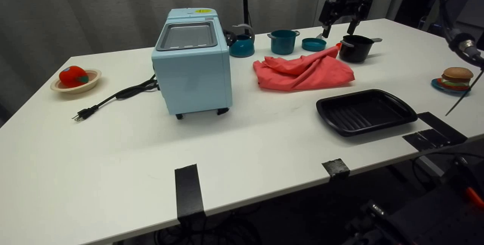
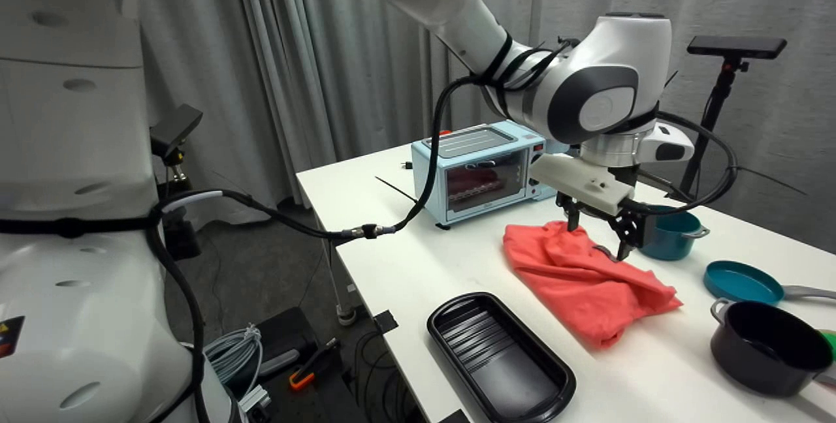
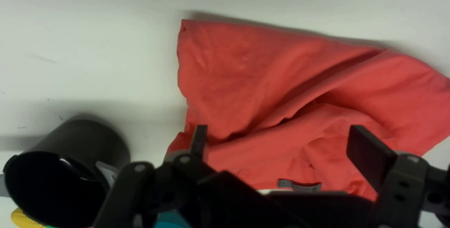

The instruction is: Unwrap the folded peach t-shirt on the table.

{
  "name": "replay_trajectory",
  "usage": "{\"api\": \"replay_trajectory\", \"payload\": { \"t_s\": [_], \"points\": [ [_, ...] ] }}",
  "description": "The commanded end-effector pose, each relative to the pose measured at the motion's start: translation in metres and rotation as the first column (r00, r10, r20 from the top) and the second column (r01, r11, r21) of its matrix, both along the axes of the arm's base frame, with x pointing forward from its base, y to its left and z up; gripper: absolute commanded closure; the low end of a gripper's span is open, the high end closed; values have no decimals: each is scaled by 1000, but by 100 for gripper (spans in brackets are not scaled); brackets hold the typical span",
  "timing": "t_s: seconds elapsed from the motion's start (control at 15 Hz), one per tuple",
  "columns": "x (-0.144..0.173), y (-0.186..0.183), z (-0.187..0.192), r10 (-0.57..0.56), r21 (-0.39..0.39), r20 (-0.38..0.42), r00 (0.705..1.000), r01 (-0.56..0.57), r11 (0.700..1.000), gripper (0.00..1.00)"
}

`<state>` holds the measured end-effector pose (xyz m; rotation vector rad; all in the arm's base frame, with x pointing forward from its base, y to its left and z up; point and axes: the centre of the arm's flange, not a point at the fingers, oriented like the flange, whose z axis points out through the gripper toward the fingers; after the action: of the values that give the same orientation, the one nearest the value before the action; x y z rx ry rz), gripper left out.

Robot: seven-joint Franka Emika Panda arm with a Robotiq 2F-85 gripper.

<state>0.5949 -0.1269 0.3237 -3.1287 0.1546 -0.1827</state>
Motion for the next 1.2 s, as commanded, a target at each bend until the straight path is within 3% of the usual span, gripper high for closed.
{"api": "replay_trajectory", "payload": {
  "t_s": [0.0, 0.33, 0.8, 1.13],
  "points": [
    [2, -3, 0, -4, -1, 2, 1000, 4, 1000, 0],
    [10, 4, -8, 1, 15, 30, 1000, -1, 1000, 0],
    [36, 82, -32, 73, 84, 130, 989, -84, 993, 0],
    [53, 121, -63, 109, 84, 188, 976, -126, 988, 0]
  ]
}}
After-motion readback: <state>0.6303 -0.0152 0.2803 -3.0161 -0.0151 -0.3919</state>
